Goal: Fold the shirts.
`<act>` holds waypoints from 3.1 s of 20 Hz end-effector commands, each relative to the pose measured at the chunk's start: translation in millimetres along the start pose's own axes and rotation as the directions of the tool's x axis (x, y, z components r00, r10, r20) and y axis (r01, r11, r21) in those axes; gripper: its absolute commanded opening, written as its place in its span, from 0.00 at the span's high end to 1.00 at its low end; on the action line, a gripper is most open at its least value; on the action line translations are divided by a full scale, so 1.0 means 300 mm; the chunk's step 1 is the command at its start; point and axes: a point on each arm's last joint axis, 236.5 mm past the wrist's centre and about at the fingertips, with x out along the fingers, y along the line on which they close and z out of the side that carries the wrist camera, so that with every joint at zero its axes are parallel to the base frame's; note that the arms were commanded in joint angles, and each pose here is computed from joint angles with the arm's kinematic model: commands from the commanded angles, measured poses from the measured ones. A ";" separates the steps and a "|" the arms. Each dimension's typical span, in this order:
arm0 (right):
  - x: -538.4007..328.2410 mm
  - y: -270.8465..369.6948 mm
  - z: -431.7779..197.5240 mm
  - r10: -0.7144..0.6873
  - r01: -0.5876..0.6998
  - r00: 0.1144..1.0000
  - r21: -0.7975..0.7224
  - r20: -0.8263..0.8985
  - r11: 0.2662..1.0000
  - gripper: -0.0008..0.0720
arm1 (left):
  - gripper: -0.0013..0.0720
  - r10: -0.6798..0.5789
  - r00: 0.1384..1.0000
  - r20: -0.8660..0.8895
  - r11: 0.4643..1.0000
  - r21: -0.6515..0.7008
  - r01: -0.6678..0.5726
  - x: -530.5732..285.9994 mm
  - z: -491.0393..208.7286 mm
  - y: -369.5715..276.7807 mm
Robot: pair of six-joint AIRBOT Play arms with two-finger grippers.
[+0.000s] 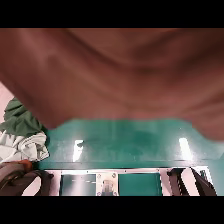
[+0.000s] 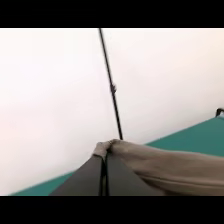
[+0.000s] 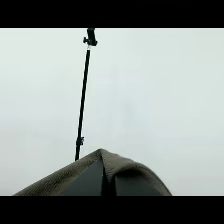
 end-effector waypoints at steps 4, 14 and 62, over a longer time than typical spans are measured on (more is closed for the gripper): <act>0.156 -0.143 -0.550 0.116 -0.020 0.953 0.325 -0.279 0.945 0.96 | 0.96 -0.127 0.929 -0.348 0.977 -0.208 0.055 0.305 -0.567 0.066; 0.386 -0.197 -1.882 0.266 0.330 0.681 0.611 -0.682 0.720 0.96 | 0.96 -0.392 0.714 -0.581 0.825 -0.565 -0.006 0.805 -1.700 -0.005; 0.113 -0.340 -2.227 0.509 0.554 0.098 0.471 -0.855 0.686 0.62 | 0.24 -0.577 0.221 -0.786 0.760 -0.616 -0.209 0.614 -2.085 -0.161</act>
